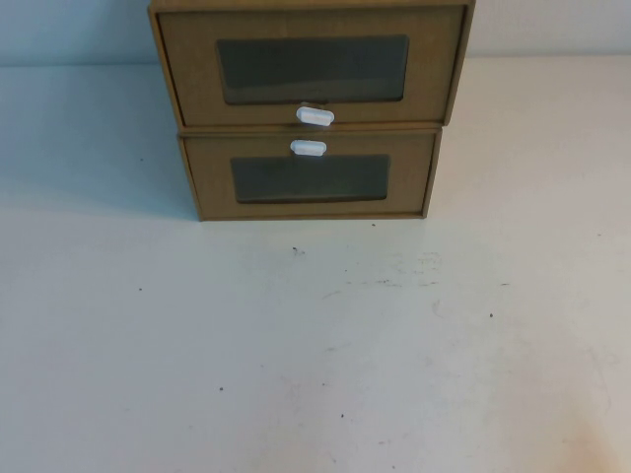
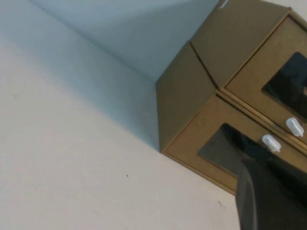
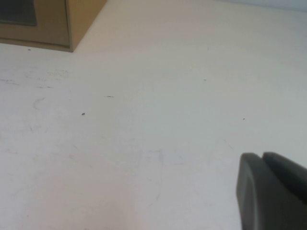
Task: Open the shoe box
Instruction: 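Pull the top drawer of the cardboard box fully open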
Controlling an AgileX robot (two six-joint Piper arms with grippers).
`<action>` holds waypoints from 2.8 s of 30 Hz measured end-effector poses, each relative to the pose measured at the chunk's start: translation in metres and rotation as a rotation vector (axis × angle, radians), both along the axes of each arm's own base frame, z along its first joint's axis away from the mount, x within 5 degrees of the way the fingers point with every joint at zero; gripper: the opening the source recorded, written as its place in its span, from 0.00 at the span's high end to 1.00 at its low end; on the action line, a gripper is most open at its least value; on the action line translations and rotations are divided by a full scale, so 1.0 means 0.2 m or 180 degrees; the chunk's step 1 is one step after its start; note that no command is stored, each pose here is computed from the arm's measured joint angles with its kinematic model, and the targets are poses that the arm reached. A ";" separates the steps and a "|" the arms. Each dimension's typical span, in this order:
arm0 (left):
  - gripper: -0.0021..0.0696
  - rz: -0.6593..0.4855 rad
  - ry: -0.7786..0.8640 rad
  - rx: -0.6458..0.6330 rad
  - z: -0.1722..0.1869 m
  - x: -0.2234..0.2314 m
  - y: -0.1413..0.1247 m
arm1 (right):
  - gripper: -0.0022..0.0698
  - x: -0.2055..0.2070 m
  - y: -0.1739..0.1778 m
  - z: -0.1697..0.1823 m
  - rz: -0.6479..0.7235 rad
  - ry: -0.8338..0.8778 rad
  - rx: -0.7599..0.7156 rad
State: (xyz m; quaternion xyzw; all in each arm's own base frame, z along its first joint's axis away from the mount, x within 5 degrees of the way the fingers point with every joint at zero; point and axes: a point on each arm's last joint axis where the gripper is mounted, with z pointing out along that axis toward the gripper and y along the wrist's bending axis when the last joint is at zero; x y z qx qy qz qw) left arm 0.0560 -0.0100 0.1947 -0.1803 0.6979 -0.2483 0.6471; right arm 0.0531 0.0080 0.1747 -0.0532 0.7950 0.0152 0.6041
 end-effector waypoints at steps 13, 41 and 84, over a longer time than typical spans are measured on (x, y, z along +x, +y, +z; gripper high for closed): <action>0.98 -0.0923 0.0499 0.0646 0.41 0.02 -0.11 | 0.99 0.00 0.00 0.00 0.0000 0.0000 0.0000; 0.98 -0.2307 0.0512 0.2149 1.28 1.39 -0.25 | 0.99 0.00 0.00 0.00 0.0001 0.0003 0.0000; 0.98 -0.2804 0.0496 0.2208 1.02 2.01 -0.80 | 0.99 0.00 0.00 0.00 0.0001 0.0003 0.0000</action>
